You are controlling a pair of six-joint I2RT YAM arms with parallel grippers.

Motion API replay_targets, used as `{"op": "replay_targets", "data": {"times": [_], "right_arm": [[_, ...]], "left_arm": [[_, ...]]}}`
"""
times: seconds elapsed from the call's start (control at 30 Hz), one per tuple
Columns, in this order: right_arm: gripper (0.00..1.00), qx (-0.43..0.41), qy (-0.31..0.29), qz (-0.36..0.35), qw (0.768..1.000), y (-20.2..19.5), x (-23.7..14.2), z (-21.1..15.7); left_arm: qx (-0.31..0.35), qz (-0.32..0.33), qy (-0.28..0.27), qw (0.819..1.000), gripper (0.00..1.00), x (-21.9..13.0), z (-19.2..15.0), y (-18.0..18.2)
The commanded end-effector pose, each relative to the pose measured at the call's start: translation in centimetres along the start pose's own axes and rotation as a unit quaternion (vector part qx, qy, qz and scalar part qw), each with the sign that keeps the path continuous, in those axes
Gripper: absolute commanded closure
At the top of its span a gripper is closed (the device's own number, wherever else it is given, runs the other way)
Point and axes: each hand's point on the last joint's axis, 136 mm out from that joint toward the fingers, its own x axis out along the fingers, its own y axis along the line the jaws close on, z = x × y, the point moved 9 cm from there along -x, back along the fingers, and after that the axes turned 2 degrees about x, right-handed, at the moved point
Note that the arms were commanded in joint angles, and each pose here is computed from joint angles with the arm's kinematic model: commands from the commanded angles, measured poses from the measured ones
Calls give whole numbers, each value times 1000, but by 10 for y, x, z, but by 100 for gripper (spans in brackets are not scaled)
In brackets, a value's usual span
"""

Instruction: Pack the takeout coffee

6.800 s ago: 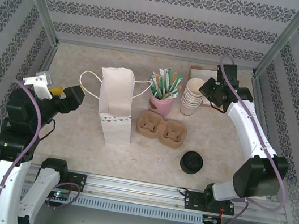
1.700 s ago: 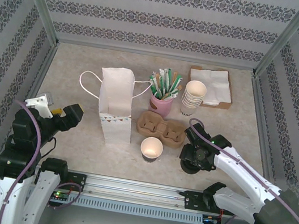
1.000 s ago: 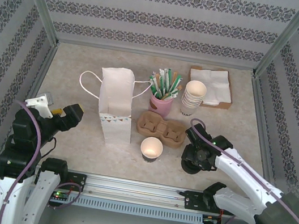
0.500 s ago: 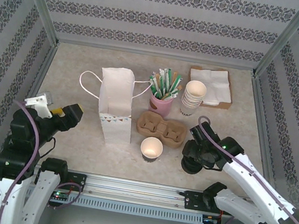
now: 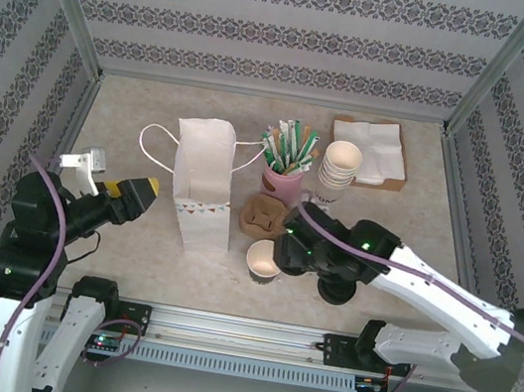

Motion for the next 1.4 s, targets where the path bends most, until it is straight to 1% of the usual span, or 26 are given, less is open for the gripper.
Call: {"op": "replay_targets", "data": {"times": [0.0,0.1,0.2,0.3,0.67,1.0,1.37], "right_arm": [[31,-19,0,-17,1000,16,10,2],[31,-23,14,-6,1000,30,25,3],[31,-24,19,-1,1000,38,37,5],[31,-24,37,-1,999,45,47,4],[31,-23,77,-31,996,40,61,-3],[31,-24,68,-51,996,37,62,2],[32,-16,71,-50,996,36,71,1]], "left_arm": [[2,-14,4,1000,17,2,-3,2],[2,-13,7,1000,17,4,-5,3],[4,-11,8,1000,16,4,-6,4],[4,-6,11,1000,16,5,-8,7],[5,4,12,1000,15,7,-11,12],[7,11,12,1000,15,6,-12,13],[9,13,10,1000,14,6,-13,14]]}}
